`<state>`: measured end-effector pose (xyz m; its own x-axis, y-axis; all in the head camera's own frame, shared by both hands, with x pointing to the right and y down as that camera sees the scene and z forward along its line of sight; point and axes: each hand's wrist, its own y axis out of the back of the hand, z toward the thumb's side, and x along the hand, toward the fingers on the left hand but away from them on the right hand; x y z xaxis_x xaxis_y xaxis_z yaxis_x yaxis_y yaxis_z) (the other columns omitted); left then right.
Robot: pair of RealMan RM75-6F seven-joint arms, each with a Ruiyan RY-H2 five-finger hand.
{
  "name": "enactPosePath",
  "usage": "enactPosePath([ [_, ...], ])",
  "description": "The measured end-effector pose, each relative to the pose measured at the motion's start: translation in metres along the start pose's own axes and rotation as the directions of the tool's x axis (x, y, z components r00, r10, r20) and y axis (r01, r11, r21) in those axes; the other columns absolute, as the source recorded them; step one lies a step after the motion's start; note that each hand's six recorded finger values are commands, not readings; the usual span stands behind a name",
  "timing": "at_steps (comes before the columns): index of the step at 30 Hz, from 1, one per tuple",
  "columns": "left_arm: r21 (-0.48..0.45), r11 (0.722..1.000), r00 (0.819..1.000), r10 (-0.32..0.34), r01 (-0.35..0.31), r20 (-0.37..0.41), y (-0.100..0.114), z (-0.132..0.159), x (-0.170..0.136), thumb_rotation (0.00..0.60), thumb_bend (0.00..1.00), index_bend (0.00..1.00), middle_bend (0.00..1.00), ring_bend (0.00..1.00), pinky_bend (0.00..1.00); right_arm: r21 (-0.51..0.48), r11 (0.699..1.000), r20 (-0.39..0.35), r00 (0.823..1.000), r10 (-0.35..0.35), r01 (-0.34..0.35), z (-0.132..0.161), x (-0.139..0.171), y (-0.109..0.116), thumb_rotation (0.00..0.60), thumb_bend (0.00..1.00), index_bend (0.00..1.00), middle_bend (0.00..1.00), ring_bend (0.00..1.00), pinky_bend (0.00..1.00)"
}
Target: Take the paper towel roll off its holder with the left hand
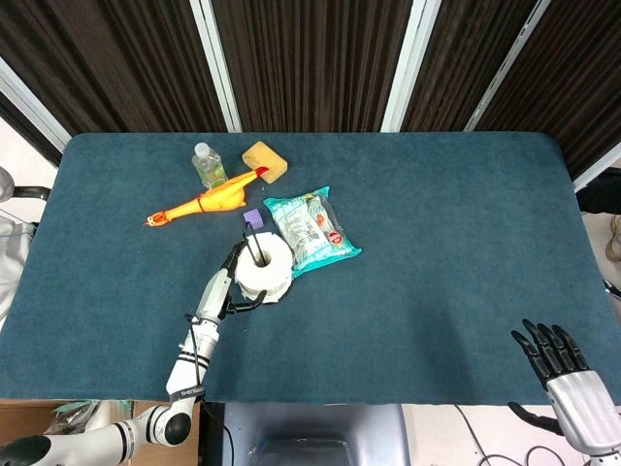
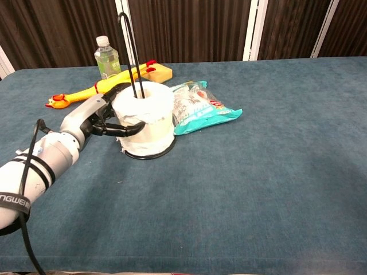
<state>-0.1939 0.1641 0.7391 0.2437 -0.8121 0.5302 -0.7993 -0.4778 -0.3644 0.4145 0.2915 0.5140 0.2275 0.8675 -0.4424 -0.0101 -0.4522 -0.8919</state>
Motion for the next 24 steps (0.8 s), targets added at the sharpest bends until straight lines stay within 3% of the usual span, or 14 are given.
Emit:
enactPosePath([
  [3, 0.01, 1.0, 1.0, 0.02, -0.02, -0.019, 0.001, 0.0, 0.005, 0.6, 0.33, 0.07, 0.12, 0.27, 0.34, -0.003, 1.0, 0.001, 1.0, -0.002, 0.002, -0.001, 0.0, 0.001, 0.6, 0.03, 0.0, 0.0, 0.0, 0.0],
  [6, 0.009, 0.999, 0.998, 0.045, -0.045, -0.041, 0.003, -0.001, 0.009, 0.6, 0.37, 0.32, 0.35, 0.47, 0.49, -0.005, 1.0, 0.001, 1.0, -0.005, 0.005, -0.002, 0.001, 0.002, 0.6, 0.03, 0.0, 0.0, 0.0, 0.0],
  [8, 0.003, 0.998, 0.997, 0.069, -0.069, -0.043, 0.006, 0.0, 0.01, 0.6, 0.44, 0.5, 0.52, 0.59, 0.61, -0.006, 1.0, 0.001, 1.0, -0.006, 0.006, -0.002, 0.001, 0.002, 0.6, 0.03, 0.0, 0.0, 0.0, 0.0],
  [13, -0.012, 0.992, 0.992, 0.123, -0.123, -0.029, 0.012, 0.004, 0.011, 0.6, 0.67, 0.74, 0.74, 0.77, 0.8, -0.006, 1.0, -0.001, 1.0, -0.007, 0.007, -0.002, 0.002, 0.002, 0.6, 0.03, 0.0, 0.0, 0.0, 0.0],
  [16, -0.02, 0.987, 0.987, 0.159, -0.159, 0.0, 0.018, 0.01, 0.009, 0.6, 0.76, 0.81, 0.8, 0.82, 0.85, -0.007, 1.0, -0.001, 1.0, -0.007, 0.007, -0.002, 0.001, 0.002, 0.6, 0.03, 0.0, 0.0, 0.0, 0.0],
  [24, -0.058, 0.972, 0.965, 0.233, -0.227, 0.117, 0.036, 0.049, -0.001, 0.6, 0.75, 0.82, 0.8, 0.83, 0.87, -0.009, 1.0, -0.006, 1.0, -0.005, 0.005, -0.001, 0.003, 0.003, 0.6, 0.03, 0.0, 0.0, 0.0, 0.0],
])
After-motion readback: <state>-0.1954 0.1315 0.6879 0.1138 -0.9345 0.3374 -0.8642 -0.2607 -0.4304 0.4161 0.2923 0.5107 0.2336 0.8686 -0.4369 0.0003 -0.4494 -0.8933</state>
